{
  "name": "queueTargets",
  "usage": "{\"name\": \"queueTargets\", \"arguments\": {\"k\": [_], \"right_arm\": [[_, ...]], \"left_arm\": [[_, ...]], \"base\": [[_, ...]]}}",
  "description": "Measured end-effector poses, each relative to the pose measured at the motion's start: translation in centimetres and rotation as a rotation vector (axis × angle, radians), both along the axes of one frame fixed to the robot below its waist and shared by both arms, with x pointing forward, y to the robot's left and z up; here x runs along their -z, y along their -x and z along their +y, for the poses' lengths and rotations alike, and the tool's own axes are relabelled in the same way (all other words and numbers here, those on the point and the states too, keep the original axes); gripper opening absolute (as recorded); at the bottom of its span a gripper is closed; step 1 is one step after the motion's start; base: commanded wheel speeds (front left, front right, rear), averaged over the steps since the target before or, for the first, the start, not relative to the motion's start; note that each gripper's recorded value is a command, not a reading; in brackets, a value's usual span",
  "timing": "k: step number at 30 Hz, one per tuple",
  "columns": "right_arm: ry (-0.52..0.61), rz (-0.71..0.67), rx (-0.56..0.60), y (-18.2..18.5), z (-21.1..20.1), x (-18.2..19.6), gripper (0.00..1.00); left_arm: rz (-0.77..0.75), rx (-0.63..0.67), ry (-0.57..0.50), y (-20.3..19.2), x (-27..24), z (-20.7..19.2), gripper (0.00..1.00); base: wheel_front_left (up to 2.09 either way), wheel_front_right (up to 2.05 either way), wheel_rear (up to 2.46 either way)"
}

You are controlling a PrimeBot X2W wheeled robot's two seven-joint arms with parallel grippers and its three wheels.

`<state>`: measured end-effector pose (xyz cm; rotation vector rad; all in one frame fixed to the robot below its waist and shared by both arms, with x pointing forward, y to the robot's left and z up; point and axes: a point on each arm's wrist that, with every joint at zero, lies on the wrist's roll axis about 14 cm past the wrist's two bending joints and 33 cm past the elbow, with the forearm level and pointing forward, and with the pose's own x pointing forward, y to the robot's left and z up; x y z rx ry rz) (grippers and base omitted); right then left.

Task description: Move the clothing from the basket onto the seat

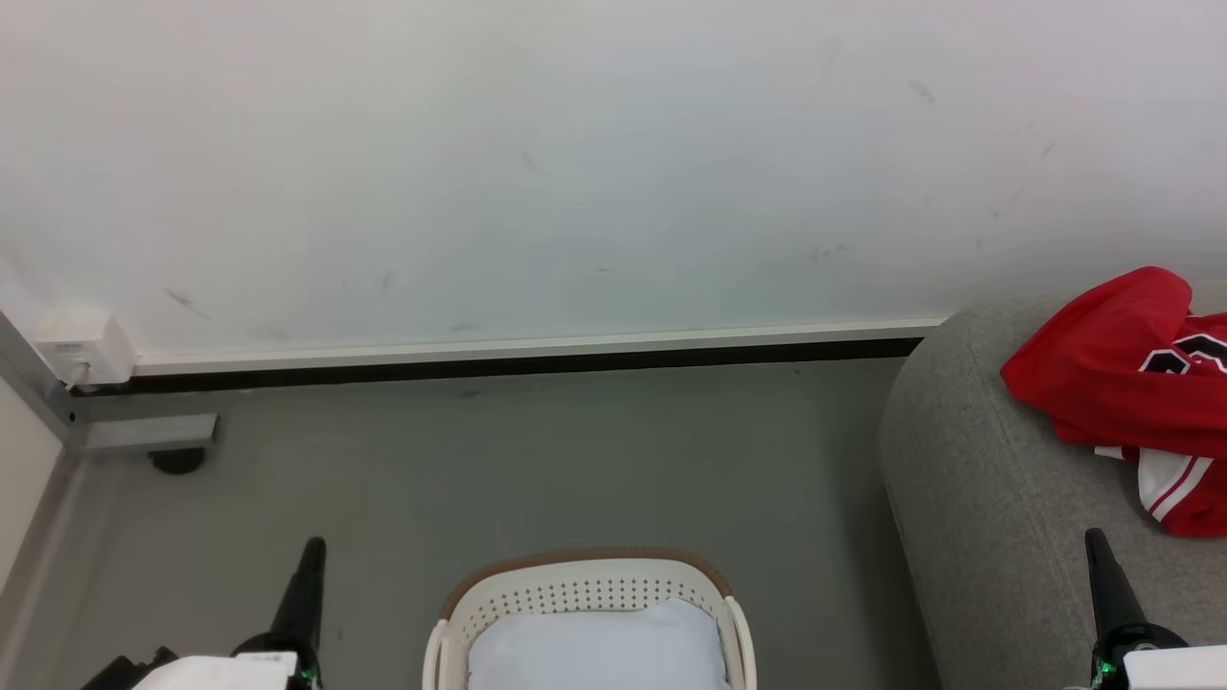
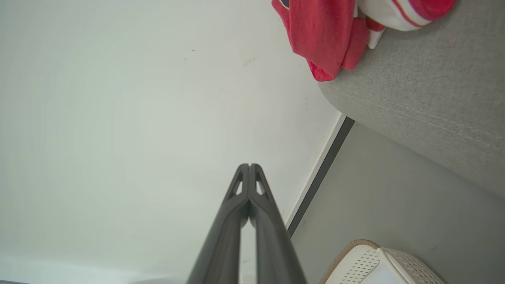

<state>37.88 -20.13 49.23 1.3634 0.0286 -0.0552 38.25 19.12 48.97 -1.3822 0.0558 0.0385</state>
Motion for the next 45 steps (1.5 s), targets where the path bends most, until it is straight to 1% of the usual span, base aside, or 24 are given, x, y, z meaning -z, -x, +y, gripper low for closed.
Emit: {"name": "queueTargets", "arguments": {"k": [12, 28, 45], "right_arm": [[-0.099, -0.02, -0.009, -0.4, 0.1, -0.5, 0.0], [-0.212, -0.043, -0.018, -0.8, 0.3, -1.1, 0.0], [-0.214, -0.044, -0.018, -0.8, 0.3, -1.1, 0.0]], "left_arm": [[-0.022, -0.004, 0.093, -0.3, -0.7, 0.3, 0.0], [-0.049, -0.012, 0.189, -0.5, -1.4, 0.8, 0.0], [-0.05, -0.012, 0.189, -0.5, -1.4, 0.8, 0.0]], "base": [[0.0, 0.0, 0.0], [0.0, 0.0, 0.0], [0.0, 0.0, 0.0]]}}
